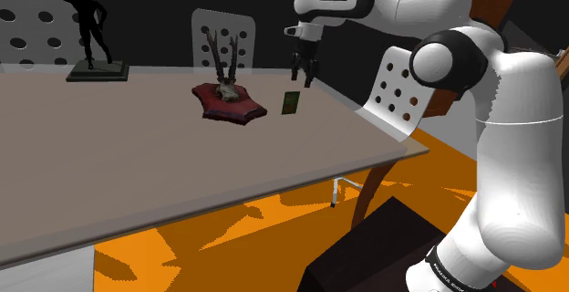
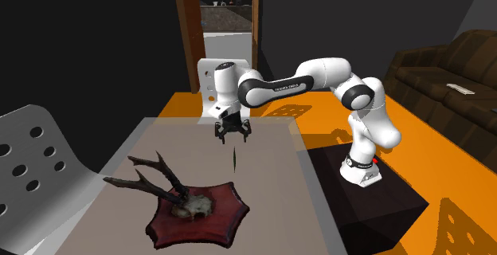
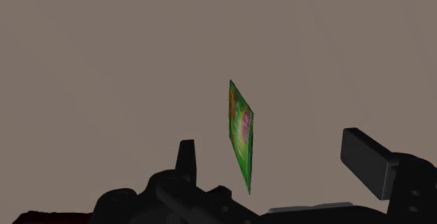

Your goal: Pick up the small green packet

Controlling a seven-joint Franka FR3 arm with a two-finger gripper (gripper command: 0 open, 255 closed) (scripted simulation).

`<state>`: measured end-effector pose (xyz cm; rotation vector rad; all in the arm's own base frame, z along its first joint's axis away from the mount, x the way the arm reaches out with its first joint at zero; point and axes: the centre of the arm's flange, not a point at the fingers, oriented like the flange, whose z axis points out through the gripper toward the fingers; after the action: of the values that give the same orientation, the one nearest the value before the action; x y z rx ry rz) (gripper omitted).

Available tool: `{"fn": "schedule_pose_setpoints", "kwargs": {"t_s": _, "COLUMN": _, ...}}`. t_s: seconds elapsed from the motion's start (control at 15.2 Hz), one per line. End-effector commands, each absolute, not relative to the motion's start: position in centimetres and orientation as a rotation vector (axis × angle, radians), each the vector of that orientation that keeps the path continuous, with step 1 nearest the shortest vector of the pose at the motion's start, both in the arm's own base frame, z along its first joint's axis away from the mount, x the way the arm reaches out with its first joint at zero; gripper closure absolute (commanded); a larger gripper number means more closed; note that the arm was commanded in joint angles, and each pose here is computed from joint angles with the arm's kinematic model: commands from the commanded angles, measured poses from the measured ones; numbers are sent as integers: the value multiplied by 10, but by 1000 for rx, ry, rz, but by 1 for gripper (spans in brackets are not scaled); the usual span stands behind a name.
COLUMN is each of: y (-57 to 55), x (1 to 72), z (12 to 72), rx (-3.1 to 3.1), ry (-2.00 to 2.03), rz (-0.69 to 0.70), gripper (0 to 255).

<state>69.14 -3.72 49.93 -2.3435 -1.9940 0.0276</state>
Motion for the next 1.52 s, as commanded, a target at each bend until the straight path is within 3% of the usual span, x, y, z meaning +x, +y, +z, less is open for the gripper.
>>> {"fn": "schedule_pose_setpoints", "kwargs": {"t_s": 0.0, "y": -35, "x": 694, "z": 489, "rx": -2333, "ry": -2007, "rz": 26, "gripper": 0}}
{"fn": "schedule_pose_setpoints", "kwargs": {"t_s": 0.4, "y": -35, "x": 694, "z": 465, "rx": -2333, "ry": -2007, "rz": 26, "gripper": 0}}
{"fn": "schedule_pose_setpoints", "kwargs": {"t_s": 0.46, "y": -36, "x": 694, "z": 465, "rx": -2333, "ry": -2007, "rz": 26, "gripper": 255}}
{"fn": "schedule_pose_setpoints", "kwargs": {"t_s": 1.06, "y": -35, "x": 694, "z": 465, "rx": -2333, "ry": -2007, "rz": 26, "gripper": 255}}
{"fn": "schedule_pose_setpoints", "kwargs": {"t_s": 1.45, "y": -35, "x": 694, "z": 497, "rx": -2333, "ry": -2007, "rz": 26, "gripper": 255}}
